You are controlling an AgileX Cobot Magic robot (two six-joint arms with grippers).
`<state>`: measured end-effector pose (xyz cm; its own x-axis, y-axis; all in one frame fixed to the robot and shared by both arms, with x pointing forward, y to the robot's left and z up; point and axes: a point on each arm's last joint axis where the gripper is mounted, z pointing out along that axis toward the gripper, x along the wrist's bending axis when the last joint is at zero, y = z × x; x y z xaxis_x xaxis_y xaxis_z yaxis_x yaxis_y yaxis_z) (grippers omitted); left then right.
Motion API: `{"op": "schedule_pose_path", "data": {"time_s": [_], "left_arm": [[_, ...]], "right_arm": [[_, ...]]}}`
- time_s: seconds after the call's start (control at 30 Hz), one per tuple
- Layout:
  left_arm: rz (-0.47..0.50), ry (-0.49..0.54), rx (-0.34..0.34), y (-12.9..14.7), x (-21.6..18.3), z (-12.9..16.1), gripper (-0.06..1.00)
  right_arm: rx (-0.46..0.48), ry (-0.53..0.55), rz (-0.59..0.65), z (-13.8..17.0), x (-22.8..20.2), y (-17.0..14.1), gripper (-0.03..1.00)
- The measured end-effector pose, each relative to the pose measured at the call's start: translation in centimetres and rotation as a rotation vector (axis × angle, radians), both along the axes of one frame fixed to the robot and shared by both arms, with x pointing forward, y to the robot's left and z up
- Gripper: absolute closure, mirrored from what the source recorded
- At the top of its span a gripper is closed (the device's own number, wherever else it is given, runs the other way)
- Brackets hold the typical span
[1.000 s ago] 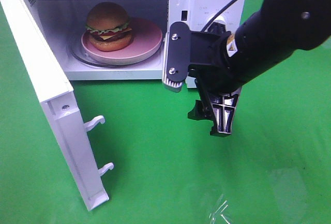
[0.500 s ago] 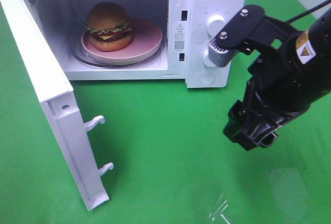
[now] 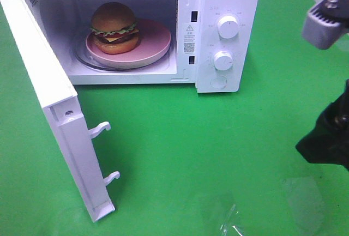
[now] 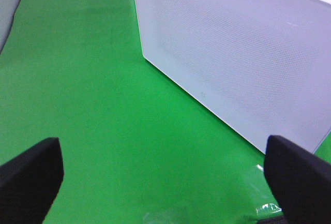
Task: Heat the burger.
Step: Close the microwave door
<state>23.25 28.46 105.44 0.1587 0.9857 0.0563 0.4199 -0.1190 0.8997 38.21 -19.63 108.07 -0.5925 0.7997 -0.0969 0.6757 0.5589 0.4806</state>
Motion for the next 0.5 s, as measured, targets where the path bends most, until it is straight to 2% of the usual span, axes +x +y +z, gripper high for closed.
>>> {"op": "schedule_pose_path", "data": {"time_s": [0.1, 0.33, 0.4, 0.47, 0.5], "left_arm": [[0.000, 0.000, 0.000, 0.0, 0.0, 0.0, -0.03], [0.000, 0.000, 0.000, 0.0, 0.0, 0.0, -0.03], [0.000, 0.000, 0.000, 0.0, 0.0, 0.0, -0.03], [0.000, 0.000, 0.000, 0.0, 0.0, 0.0, -0.03], [0.000, 0.000, 0.000, 0.0, 0.0, 0.0, -0.03]], "right_arm": [[0.033, -0.027, -0.021, 0.9, -1.7, -1.4, 0.21], [0.079, -0.056, -0.062, 0.6, -4.6, -3.8, 0.21], [0.084, -0.052, -0.124, 0.1, -5.5, -5.1, 0.21], [0.084, -0.052, -0.124, 0.1, -5.5, -5.1, 0.21], [0.098, -0.074, -0.201, -0.2, -6.3, -6.5, 0.21]]}}
